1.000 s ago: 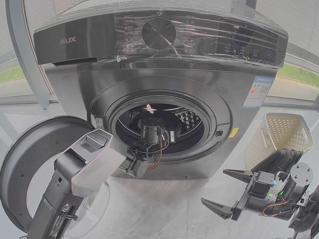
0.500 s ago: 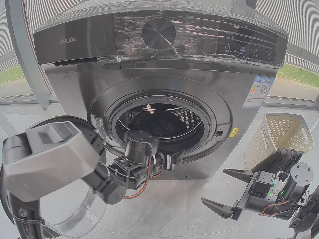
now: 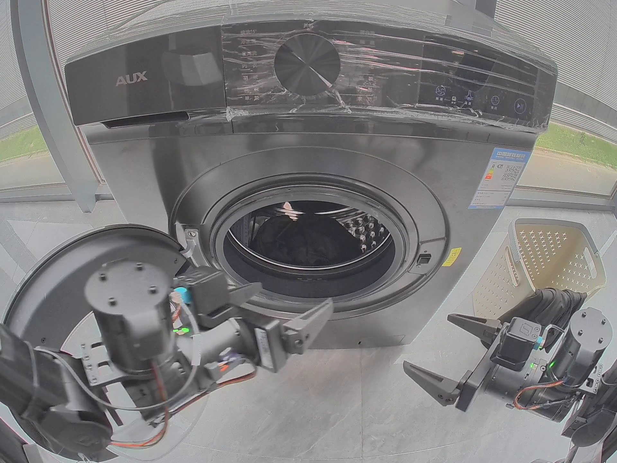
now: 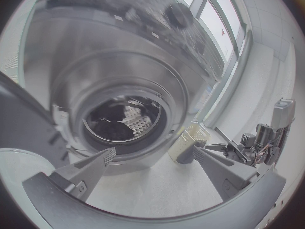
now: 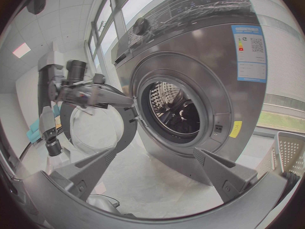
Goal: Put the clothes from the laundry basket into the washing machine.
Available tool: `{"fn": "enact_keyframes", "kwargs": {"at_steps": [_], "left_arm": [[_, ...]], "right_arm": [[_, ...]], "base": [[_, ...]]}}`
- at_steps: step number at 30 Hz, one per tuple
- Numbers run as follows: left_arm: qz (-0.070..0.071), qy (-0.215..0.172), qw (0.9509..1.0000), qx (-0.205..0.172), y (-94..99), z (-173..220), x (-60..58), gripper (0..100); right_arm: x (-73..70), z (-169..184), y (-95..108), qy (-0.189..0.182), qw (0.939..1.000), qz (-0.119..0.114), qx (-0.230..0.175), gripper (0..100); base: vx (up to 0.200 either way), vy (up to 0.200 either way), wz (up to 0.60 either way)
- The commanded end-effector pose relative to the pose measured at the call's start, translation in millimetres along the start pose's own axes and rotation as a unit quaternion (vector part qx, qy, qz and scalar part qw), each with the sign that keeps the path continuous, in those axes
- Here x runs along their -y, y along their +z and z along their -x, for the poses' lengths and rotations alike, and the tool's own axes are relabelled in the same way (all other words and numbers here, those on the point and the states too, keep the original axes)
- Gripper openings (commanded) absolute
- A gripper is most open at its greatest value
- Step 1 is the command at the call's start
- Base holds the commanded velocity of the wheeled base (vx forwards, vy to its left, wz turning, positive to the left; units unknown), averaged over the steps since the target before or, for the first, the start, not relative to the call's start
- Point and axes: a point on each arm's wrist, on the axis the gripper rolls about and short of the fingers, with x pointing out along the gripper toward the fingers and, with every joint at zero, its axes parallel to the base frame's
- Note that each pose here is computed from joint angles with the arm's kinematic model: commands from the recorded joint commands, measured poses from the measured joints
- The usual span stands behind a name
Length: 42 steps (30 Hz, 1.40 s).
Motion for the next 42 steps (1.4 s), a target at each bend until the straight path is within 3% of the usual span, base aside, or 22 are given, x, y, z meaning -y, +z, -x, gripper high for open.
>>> {"fn": "enact_keyframes", "kwargs": {"at_steps": [1,4,8,10,12,14,23,26,29,31,37,42], "left_arm": [[0.021,0.029,0.997,0.069,15.6,70,-10.2,100],[0.018,0.041,0.9963,0.074,13.5,80,-14.9,100],[-0.008,0.05,0.9951,0.085,11.3,98,-21.0,100],[-0.014,0.056,0.9947,0.085,10.9,99,-22.6,100],[-0.045,0.081,0.9926,0.079,6.6,101,-29.7,100],[-0.053,0.09,0.9907,0.087,7.5,108,-32.9,100],[-0.058,0.112,0.9827,0.135,7.4,147,-44.7,100],[-0.057,0.119,0.9807,0.144,0.5,159,-49.0,100],[-0.061,0.126,0.979,0.148,-9.4,172,-53.6,100],[-0.066,0.136,0.9772,0.149,-16.4,180,-57.5,100],[-0.069,0.181,0.9723,0.132,-32.1,207,-65.4,100],[-0.061,0.213,0.9665,0.129,-43.3,222,-68.9,100]], "right_arm": [[3.4,12,8,-0.053,0.9983,-0.008,0.025,100],[3.6,16,13,-0.079,0.996,-0.01,0.039,100],[6.0,26,22,-0.152,0.986,-0.015,0.068,100],[6.5,28,24,-0.164,0.9836,-0.017,0.074,100],[7.7,38,32,-0.188,0.9769,-0.023,0.1,100],[8.0,44,36,-0.195,0.9746,-0.025,0.107,100],[9.9,93,34,-0.22,0.9723,-0.02,0.077,100],[13.0,109,31,-0.242,0.9672,-0.024,0.073,100],[17.1,122,26,-0.273,0.9596,-0.025,0.065,100],[17.3,130,23,-0.279,0.9578,-0.025,0.062,100],[16.4,149,13,-0.288,0.9554,-0.032,0.058,100],[15.7,158,3,-0.291,0.9557,-0.034,0.031,100]], "base": [[0.0,0.0,0.0],[0.0,0.0,0.0],[0.0,0.0,0.0],[0.0,0.0,0.0],[0.0,0.0,0.0],[0.0,0.0,0.0],[-0.111,0.0,0.0],[-0.2,0.0,0.0],[0.0,0.0,0.0],[0.0,0.0,0.0],[0.0,0.0,0.0],[0.0,0.0,0.0]]}}
